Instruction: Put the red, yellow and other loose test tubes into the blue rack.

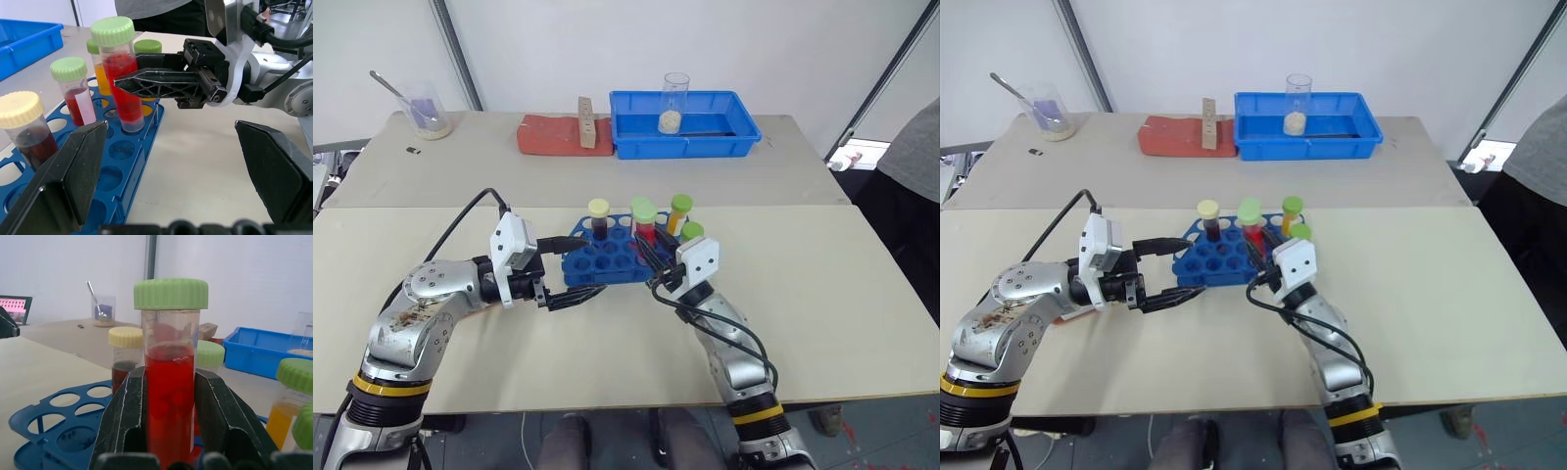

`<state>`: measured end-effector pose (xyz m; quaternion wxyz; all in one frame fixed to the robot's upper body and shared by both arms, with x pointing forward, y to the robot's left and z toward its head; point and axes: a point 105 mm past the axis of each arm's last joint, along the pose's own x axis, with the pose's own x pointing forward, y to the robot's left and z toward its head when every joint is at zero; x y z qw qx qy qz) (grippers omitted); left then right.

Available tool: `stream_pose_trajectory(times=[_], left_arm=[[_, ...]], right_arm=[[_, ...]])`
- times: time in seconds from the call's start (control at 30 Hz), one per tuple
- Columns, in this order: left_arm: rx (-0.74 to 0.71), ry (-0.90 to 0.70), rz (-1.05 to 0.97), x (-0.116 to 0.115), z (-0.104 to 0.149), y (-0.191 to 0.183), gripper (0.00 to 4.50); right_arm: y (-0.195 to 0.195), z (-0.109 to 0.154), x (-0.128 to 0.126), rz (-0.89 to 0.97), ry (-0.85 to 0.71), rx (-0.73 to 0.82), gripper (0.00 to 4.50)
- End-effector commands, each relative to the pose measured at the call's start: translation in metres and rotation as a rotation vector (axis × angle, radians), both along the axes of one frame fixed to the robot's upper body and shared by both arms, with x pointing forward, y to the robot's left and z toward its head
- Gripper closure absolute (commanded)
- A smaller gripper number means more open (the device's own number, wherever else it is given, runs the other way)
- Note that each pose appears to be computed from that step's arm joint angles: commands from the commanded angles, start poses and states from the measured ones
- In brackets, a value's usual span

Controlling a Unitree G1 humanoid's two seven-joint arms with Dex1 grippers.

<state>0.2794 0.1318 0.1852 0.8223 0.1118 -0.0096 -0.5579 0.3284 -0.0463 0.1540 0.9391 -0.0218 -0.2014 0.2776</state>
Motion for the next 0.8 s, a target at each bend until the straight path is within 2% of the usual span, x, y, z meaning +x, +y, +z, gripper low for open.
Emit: stream_pose_trajectory(times=[0.03,0.57,0.6,0.73,0.8], left_arm=[[0.000,-0.048,-0.019,-0.004,0.012,-0.002,0.00],[0.060,-0.023,-0.007,-0.004,0.002,0.001,0.00],[0.065,-0.021,-0.004,-0.003,0.001,0.001,0.00],[0.096,-0.006,0.004,-0.004,-0.001,0.006,0.00],[0.159,0.008,0.034,-0.002,-0.003,0.013,0.00]], right_arm=[[0.004,0.005,-0.003,0.011,-0.019,0.023,3.55],[0.002,-0.001,-0.002,0.016,0.025,0.102,3.55],[0.001,-0.001,-0.002,0.016,0.026,0.103,2.52],[-0.003,-0.005,-0.003,0.032,0.050,0.071,1.17],[-0.004,-0.009,-0.008,0.063,0.062,0.010,0.51]])
